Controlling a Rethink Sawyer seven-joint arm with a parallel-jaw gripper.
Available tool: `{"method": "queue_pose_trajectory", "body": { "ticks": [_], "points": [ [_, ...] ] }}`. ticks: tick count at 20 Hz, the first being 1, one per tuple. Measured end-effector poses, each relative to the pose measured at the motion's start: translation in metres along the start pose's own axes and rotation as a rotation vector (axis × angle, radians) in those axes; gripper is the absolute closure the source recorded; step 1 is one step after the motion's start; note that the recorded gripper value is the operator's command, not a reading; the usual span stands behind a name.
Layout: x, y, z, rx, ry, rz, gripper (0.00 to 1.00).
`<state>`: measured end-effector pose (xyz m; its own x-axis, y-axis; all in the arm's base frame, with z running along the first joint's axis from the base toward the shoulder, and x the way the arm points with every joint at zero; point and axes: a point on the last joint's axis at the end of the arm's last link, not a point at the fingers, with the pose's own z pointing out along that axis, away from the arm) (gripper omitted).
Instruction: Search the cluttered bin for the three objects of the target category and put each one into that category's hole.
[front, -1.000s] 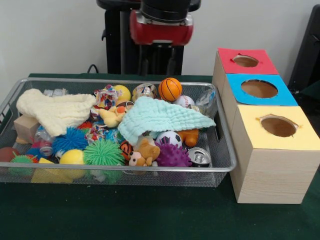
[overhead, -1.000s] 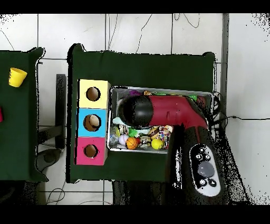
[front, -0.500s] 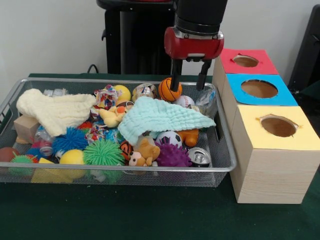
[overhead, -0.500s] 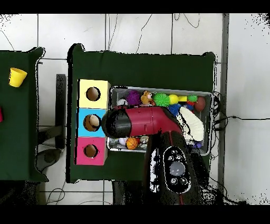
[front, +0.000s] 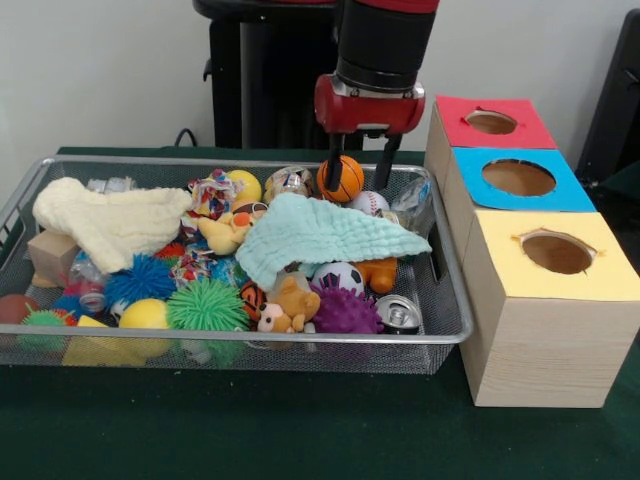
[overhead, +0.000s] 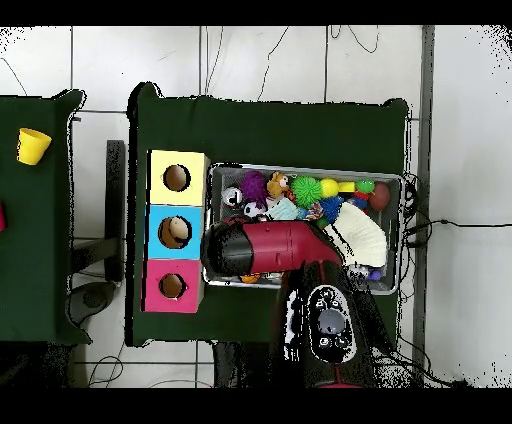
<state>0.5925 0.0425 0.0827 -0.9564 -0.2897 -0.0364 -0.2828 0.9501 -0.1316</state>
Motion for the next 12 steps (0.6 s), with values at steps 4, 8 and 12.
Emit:
{"method": "queue_pose_trajectory", "body": {
  "ticks": [4, 8, 12],
  "points": [
    [0.015, 0.002, 0.010, -0.003, 0.013, 0.023, 0.00],
    [0.031, 0.014, 0.019, 0.001, 0.017, 0.059, 0.00],
    [0.039, 0.035, 0.023, -0.004, 0.016, 0.115, 0.00]
  ]
}}
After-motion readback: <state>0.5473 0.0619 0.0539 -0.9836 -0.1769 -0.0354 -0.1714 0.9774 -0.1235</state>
